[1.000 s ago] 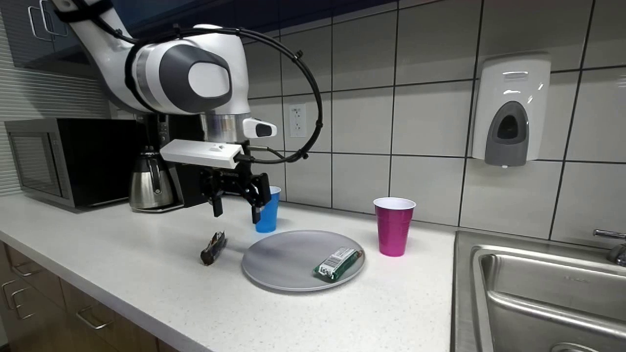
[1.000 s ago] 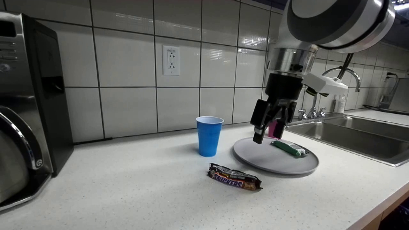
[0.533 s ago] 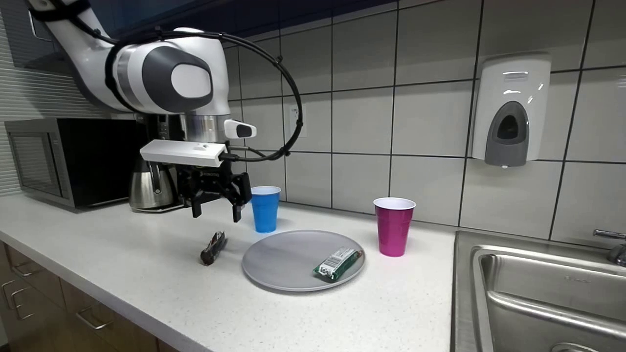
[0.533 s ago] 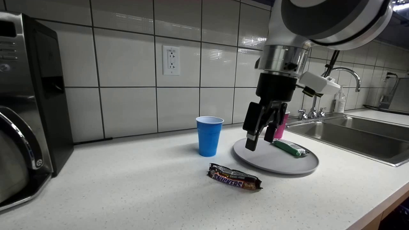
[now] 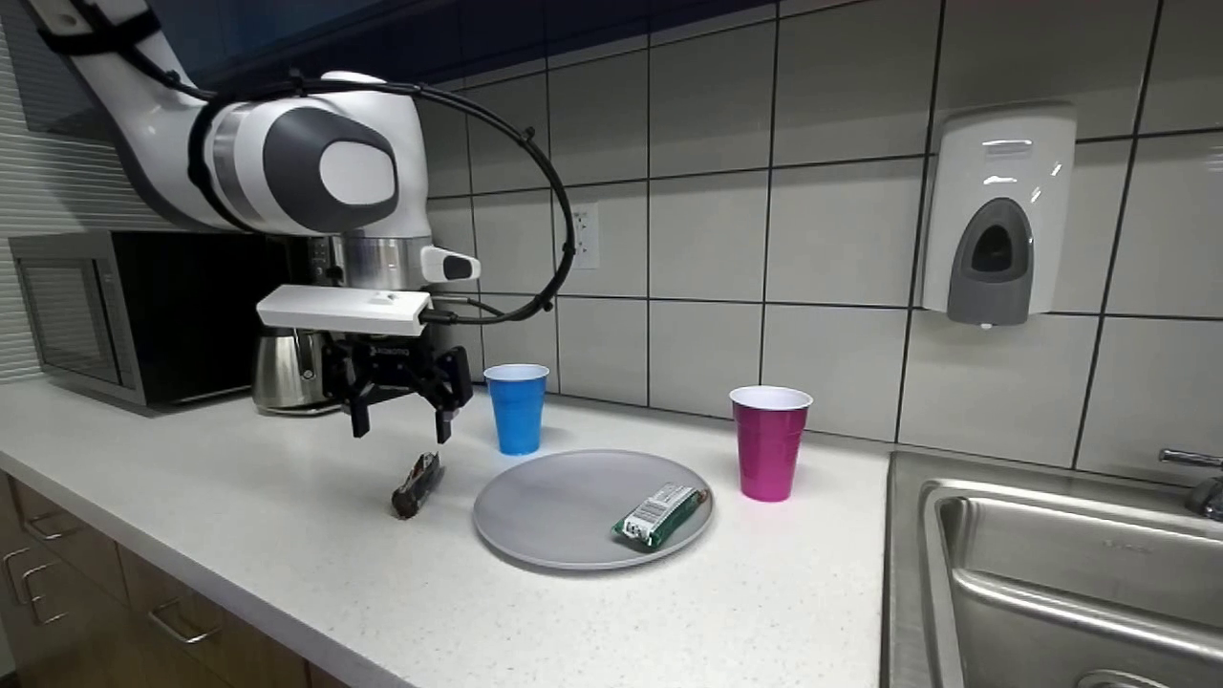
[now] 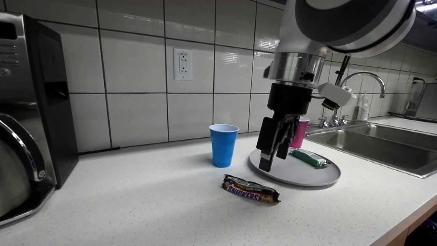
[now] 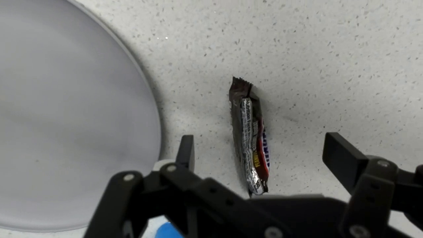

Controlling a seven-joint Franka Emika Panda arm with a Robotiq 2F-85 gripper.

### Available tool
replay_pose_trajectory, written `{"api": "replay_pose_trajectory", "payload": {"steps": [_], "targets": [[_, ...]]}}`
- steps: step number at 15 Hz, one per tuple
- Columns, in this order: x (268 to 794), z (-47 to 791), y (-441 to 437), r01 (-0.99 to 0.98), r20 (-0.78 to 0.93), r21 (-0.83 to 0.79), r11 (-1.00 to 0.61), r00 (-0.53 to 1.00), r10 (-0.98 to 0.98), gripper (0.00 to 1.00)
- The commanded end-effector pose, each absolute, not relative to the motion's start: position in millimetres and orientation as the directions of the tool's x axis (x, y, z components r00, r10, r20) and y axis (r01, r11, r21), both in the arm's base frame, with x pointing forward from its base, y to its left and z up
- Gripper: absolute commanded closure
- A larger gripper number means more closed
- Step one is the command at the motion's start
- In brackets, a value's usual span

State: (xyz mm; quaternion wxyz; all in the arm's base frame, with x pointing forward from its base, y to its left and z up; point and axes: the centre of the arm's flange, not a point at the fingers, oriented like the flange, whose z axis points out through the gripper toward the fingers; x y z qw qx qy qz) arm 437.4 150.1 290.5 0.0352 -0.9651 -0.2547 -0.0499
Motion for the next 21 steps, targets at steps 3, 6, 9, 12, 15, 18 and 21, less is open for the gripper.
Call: {"api": "replay_pose_trajectory", "payload": {"steps": [3, 6, 9, 12, 15, 18, 21], "targets": [[449.8, 275.7, 157.4, 0.578, 0.094, -0.045, -0.815, 0.814, 0.573, 0.0], [452.4, 267.2, 163.5, 0.619, 0.079, -0.044, -0.784, 0.784, 0.615, 0.0], [454.8, 259.1, 167.2, 0.649, 0.067, -0.044, -0.76, 0.761, 0.646, 0.0], [457.8, 251.0, 171.7, 0.673, 0.05, -0.035, -0.739, 0.739, 0.672, 0.0], [460.3, 243.4, 174.5, 0.697, 0.026, -0.012, -0.717, 0.717, 0.696, 0.0], [463.0, 236.0, 176.5, 0.717, 0.008, 0.001, -0.698, 0.698, 0.717, 0.0], [467.2, 232.4, 180.0, 0.725, 0.005, 0.011, -0.688, 0.688, 0.725, 0.0]]}}
